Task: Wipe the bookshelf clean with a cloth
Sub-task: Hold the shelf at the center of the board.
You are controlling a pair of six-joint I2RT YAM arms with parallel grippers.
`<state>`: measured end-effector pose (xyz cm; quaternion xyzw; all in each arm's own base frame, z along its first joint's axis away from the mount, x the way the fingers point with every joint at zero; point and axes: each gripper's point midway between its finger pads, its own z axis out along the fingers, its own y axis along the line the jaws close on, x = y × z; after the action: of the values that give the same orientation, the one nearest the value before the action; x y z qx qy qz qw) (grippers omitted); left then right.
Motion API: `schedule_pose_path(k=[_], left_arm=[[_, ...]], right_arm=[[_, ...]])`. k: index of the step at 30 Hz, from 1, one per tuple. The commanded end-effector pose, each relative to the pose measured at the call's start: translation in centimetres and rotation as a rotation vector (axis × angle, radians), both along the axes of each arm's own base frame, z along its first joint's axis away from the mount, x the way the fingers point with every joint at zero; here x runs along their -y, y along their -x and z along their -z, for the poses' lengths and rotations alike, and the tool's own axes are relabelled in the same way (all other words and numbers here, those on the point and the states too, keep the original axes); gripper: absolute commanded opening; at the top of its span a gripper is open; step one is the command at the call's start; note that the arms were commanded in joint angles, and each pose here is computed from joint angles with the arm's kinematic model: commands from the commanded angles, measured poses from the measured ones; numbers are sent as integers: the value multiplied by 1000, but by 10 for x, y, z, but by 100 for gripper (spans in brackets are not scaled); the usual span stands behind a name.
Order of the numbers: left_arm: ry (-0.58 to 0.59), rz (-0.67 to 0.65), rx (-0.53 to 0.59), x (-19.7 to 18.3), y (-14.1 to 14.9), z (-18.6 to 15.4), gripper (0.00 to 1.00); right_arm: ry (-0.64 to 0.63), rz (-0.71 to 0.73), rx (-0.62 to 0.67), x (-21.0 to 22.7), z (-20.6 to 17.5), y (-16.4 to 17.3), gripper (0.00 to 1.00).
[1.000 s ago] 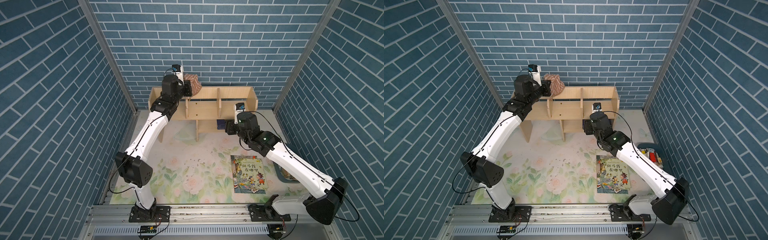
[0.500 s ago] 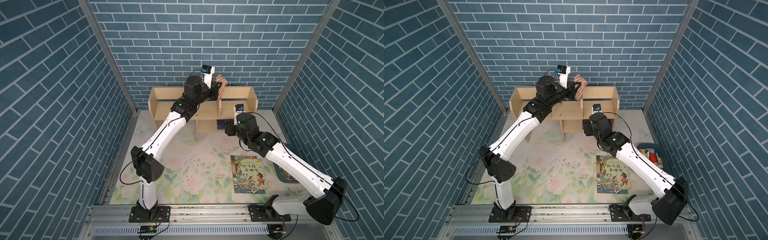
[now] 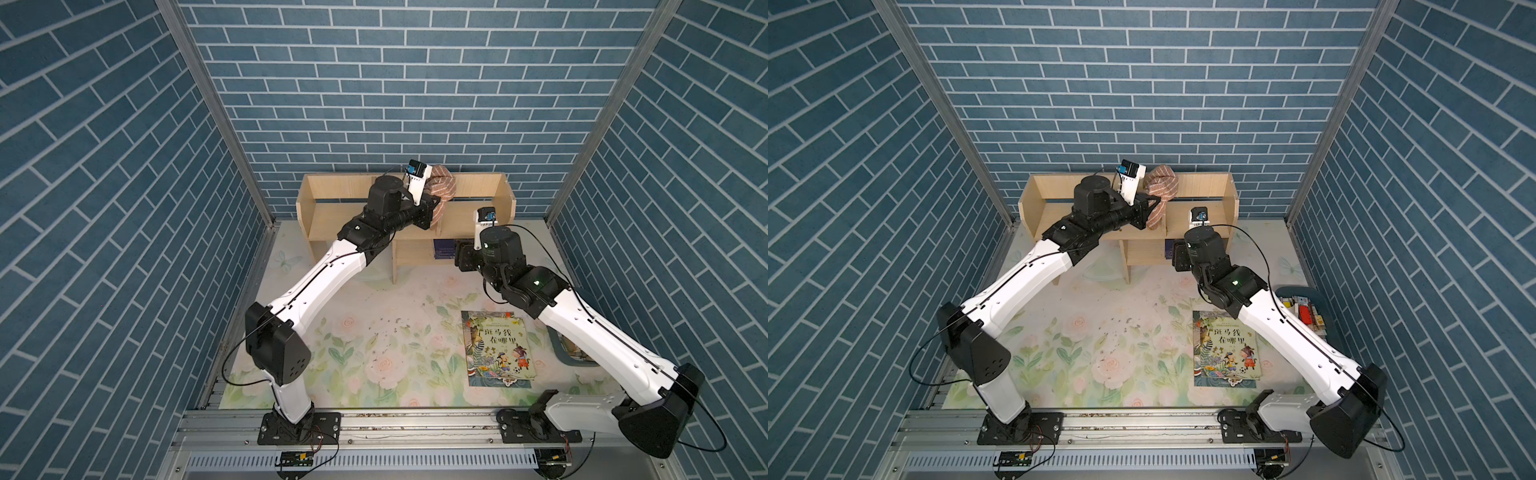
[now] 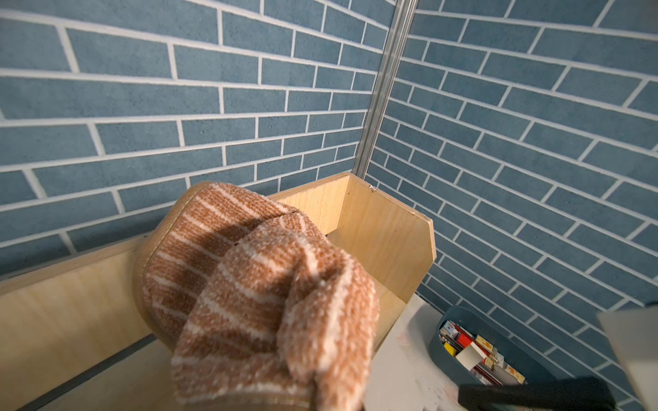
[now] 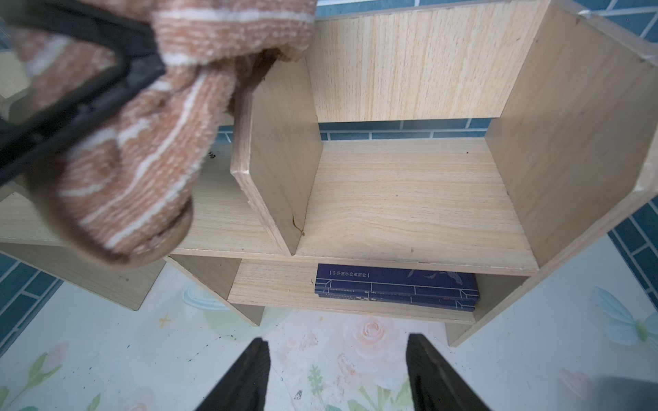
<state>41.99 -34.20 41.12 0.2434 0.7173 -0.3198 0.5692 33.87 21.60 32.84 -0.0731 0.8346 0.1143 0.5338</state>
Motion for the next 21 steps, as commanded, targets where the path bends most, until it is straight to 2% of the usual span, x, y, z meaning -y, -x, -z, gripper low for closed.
schedule_pose_path(k=[1,3,5,8,11,15,21], left_arm=[[8,8,103,-16,23,-32,0],[-3,15,121,-21,31,-35,0],[-43,-50,139,-34,27,-35,0],[-114,-235,127,-69,-1,-22,0],[-108,-354,73,-107,-25,-16,0],[-48,-414,73,-135,-31,-20,0],[-45,-421,61,-140,-29,-14,0]], right_arm=[[-8,-8,27,2,-8,4,64],[-6,-10,27,2,-7,5,64],[-4,-7,29,4,-7,5,65],[-10,-6,33,5,-8,6,64],[-14,-8,34,5,-7,7,64],[-16,-7,33,5,-6,8,64],[-30,-17,30,2,-5,8,65]])
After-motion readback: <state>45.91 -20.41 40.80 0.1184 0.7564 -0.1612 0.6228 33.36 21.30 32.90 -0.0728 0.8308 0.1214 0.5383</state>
